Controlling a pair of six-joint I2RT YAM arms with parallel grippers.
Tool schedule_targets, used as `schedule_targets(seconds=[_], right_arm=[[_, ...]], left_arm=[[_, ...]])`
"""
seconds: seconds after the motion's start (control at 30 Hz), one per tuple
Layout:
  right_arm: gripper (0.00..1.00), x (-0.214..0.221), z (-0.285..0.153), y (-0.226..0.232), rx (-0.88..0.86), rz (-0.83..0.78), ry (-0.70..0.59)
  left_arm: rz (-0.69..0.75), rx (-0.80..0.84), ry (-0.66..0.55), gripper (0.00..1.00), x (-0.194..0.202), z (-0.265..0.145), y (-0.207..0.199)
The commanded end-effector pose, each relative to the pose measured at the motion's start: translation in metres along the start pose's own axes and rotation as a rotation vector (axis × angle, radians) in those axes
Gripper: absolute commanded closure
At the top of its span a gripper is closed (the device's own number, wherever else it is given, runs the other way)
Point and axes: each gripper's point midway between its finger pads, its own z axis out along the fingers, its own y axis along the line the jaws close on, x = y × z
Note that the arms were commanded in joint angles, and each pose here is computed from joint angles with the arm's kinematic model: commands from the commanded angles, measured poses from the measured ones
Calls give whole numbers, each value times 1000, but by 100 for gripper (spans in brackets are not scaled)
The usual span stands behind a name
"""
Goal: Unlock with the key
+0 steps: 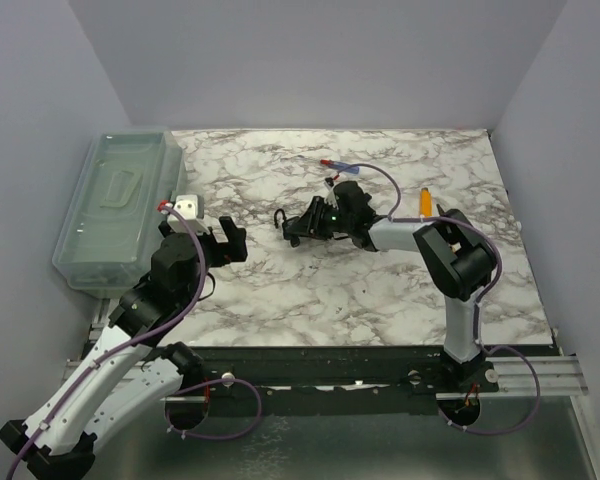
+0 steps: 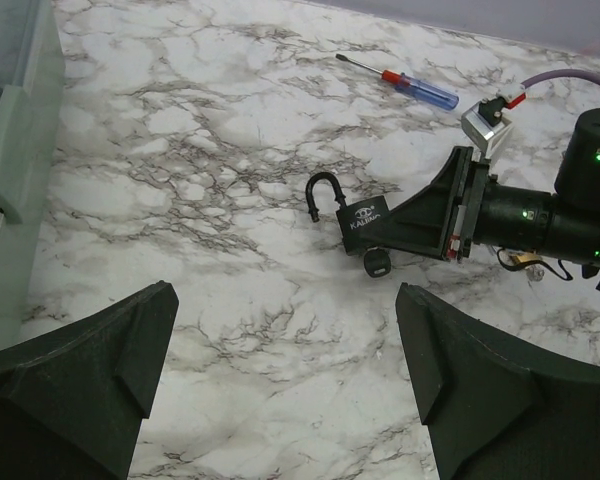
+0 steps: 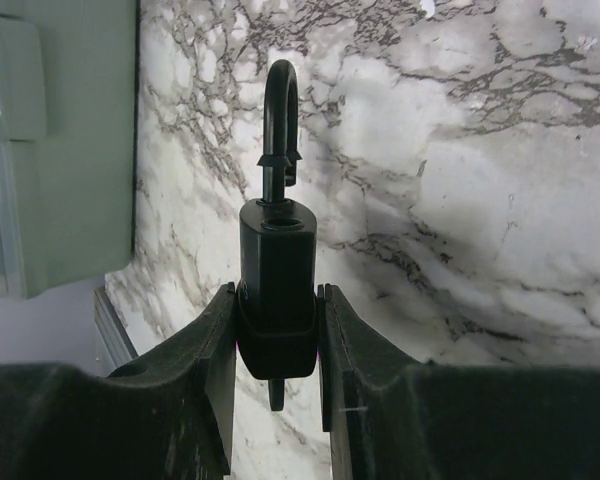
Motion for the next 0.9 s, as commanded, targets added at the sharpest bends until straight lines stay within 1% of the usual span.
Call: schedule_targets(seconds=[0.0, 0.1, 0.13, 0.2, 0.27, 0.37, 0.43, 0.47, 0.57, 0.63, 0.73, 0.87], right_arm=[[100, -31, 16, 29, -109, -2, -71], [99, -34, 26, 20, -87, 15, -74], [98, -35, 29, 17, -77, 20, -73], [90, -34, 35, 8, -59, 34, -59], [80, -33, 37, 2, -50, 46, -51], [69, -30, 38, -9, -26, 68, -39], [58, -26, 37, -15, -6, 76, -33], [55, -25, 37, -17, 3, 80, -34], [49, -21, 34, -21, 11, 85, -30], [42, -20, 32, -21, 13, 82, -31], [40, -22, 28, -18, 17, 72, -37], [32, -27, 21, -16, 42, 53, -44]], left_arm=[[10, -9, -7, 1, 1, 4, 2], [12, -7, -4, 1, 2, 4, 2], [11, -8, -6, 1, 1, 4, 2], [11, -9, -5, 1, 2, 5, 2], [12, -7, -3, 1, 3, 5, 2], [15, -5, 1, 1, 3, 6, 2], [15, -3, 3, 1, 4, 6, 1], [15, -4, 5, 1, 4, 7, 1], [18, -4, 11, 1, 5, 8, 1], [20, -6, 14, 1, 6, 9, 1], [21, -9, 14, 1, 7, 9, 2], [23, -13, 15, 1, 7, 10, 3]])
